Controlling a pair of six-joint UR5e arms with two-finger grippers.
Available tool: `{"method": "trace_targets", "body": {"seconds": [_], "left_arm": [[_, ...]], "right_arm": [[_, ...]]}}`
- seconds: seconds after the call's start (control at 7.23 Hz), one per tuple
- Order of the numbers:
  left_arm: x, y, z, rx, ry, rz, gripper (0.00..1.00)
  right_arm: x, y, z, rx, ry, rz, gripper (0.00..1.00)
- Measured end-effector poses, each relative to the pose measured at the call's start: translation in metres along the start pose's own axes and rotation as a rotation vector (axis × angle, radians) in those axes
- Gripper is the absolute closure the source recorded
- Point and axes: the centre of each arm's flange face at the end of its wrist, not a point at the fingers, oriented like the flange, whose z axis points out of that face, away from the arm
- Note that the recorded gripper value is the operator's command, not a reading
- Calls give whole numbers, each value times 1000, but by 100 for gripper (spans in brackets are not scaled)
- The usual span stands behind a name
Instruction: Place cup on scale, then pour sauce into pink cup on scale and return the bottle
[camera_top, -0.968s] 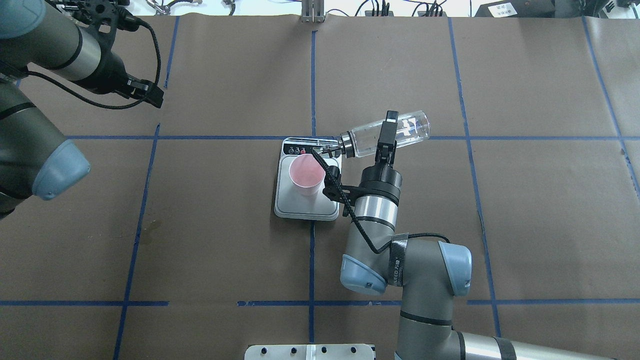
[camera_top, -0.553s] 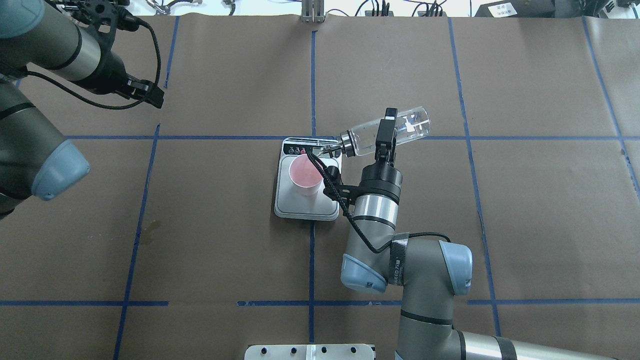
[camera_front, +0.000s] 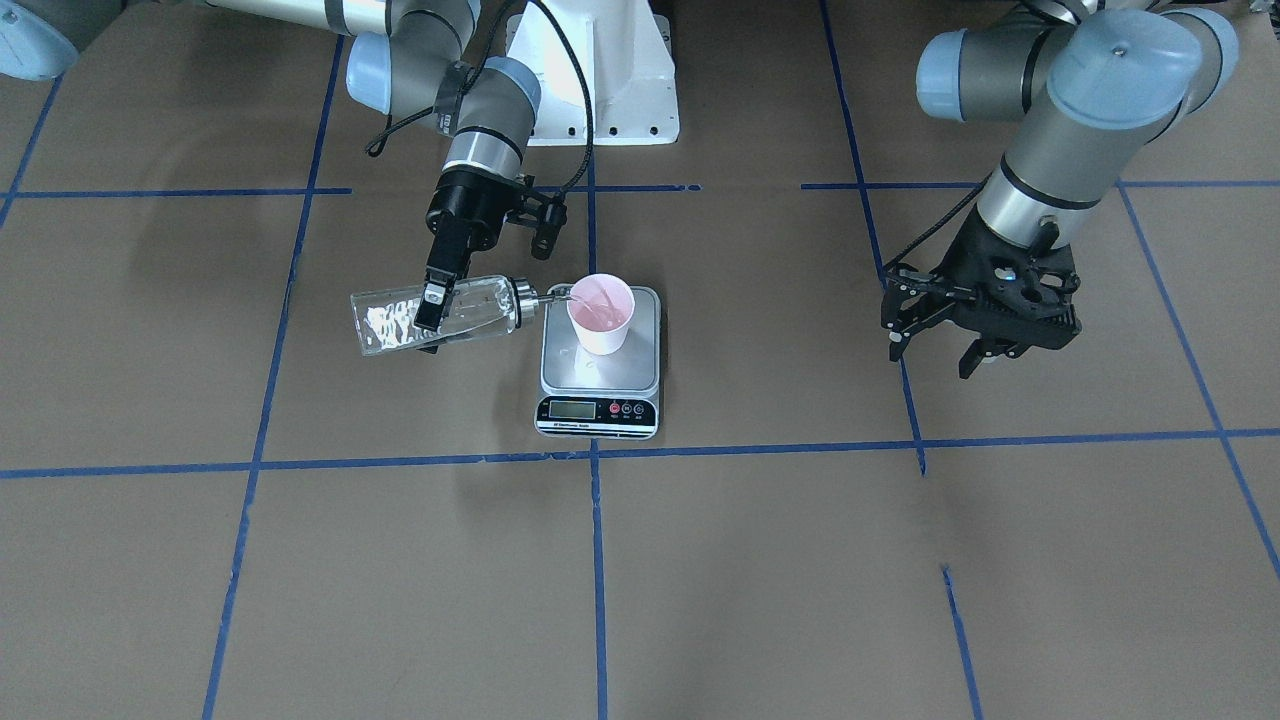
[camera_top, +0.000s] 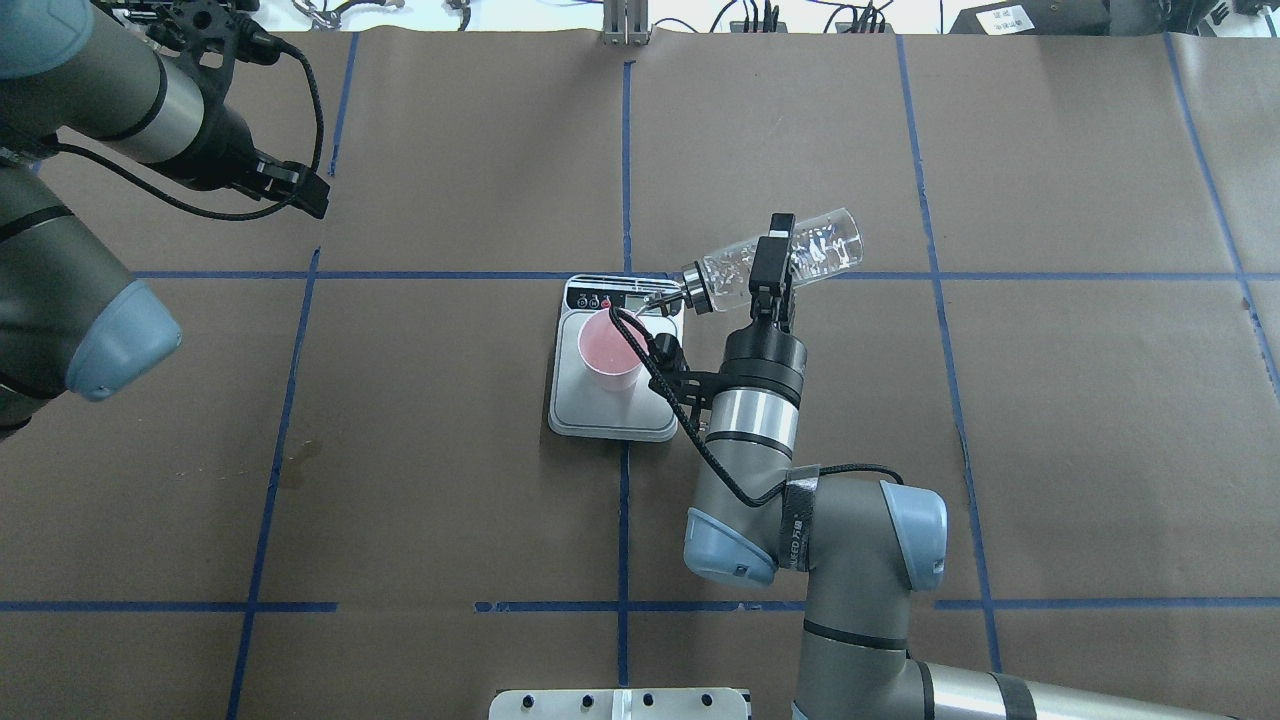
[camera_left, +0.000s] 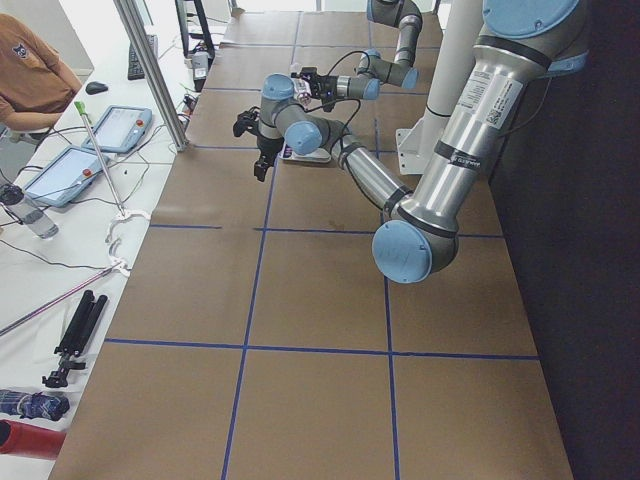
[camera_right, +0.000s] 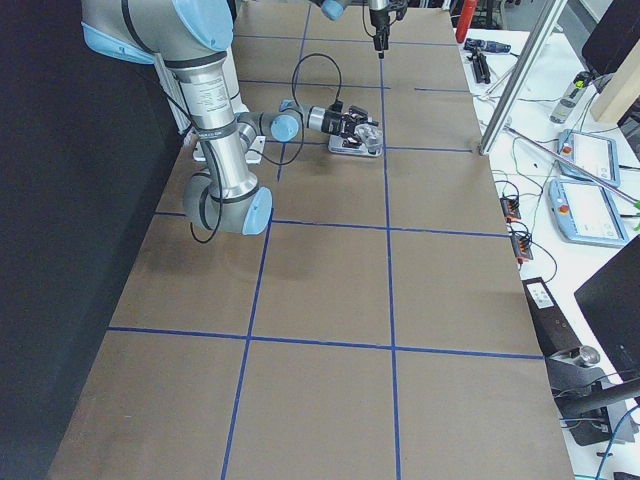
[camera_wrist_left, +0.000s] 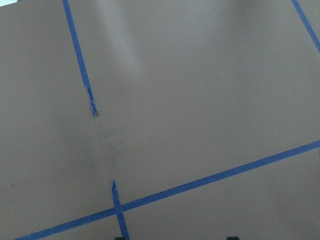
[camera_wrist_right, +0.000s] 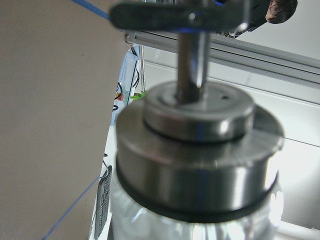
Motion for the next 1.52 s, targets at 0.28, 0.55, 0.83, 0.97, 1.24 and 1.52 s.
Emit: {"method": "trace_targets", "body": {"seconds": [0.28,0.55,0.83,0.97,1.24,1.52], "left_arm": [[0,0,1,-1,0,0,26],[0,0,0,-1,0,0,26],[0,0,1,-1,0,0,26],[0,0,1,-1,0,0,26],[0,0,0,-1,0,0,26],[-1,0,0,-1,-1,-1,26]], "right_arm": [[2,0,0,1,10,-14,100],[4,0,0,2,15,-16,100],[7,0,-1,4,15,-1,100],[10,0,-2,6,14,16,100],[14,2,-5,22,7,79,100],[11,8,-9,48,-11,161,100]]}}
